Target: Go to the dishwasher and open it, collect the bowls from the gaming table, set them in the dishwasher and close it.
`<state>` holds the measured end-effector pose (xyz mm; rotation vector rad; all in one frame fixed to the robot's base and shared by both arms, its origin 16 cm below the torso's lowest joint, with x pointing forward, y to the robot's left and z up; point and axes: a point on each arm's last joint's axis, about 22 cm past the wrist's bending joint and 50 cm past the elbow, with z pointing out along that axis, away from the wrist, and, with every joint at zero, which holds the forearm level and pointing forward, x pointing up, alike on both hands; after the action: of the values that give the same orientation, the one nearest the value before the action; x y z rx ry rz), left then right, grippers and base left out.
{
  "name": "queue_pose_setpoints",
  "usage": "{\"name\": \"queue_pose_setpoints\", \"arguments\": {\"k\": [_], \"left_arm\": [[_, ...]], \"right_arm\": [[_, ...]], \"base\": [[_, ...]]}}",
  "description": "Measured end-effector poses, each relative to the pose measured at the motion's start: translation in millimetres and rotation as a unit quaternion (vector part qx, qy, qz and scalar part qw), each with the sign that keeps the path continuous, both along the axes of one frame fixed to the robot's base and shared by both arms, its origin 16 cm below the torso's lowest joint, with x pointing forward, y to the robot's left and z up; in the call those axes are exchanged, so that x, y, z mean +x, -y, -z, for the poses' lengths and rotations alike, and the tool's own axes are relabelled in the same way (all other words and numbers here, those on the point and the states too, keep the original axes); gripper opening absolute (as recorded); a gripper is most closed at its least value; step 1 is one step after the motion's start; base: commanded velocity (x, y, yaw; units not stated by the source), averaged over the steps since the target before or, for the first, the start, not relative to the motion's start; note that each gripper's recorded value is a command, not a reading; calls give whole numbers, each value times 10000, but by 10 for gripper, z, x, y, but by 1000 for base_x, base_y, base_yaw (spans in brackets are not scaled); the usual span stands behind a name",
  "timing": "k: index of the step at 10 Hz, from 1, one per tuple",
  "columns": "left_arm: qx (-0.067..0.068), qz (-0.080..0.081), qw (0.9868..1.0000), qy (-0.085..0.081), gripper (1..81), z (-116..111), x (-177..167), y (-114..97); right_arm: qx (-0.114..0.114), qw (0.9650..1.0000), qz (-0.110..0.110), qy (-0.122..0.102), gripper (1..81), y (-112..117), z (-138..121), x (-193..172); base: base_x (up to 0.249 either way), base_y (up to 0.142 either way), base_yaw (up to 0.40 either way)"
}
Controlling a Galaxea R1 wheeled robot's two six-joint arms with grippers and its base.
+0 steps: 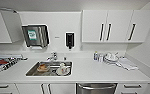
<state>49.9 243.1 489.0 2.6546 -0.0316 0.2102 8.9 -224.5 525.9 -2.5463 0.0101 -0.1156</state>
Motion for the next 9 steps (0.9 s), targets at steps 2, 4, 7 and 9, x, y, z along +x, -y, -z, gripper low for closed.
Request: {"name": "queue_pose_setpoints", "arguments": {"k": [2, 4, 7, 9], "left_arm": [[-159, -86, 9997, 178, 811, -321, 122, -225], [-200, -205, 9994, 190, 811, -626, 183, -541], [-288, -337, 9990, 112, 811, -1062, 387, -856], [-342, -434, 9985, 50, 811, -1294, 544, -987]], "right_arm": [[325, 9994, 18, 121, 811, 43, -427, 127], [525, 9985, 34, 168, 811, 206, -873, 291], [542, 9984, 73, 147, 811, 596, -1431, 607], [652, 9974, 81, 285, 811, 627, -1704, 968]], "base": [[0, 0, 0], [0, 0, 0], [0, 0, 0], [0, 0, 0]]}}
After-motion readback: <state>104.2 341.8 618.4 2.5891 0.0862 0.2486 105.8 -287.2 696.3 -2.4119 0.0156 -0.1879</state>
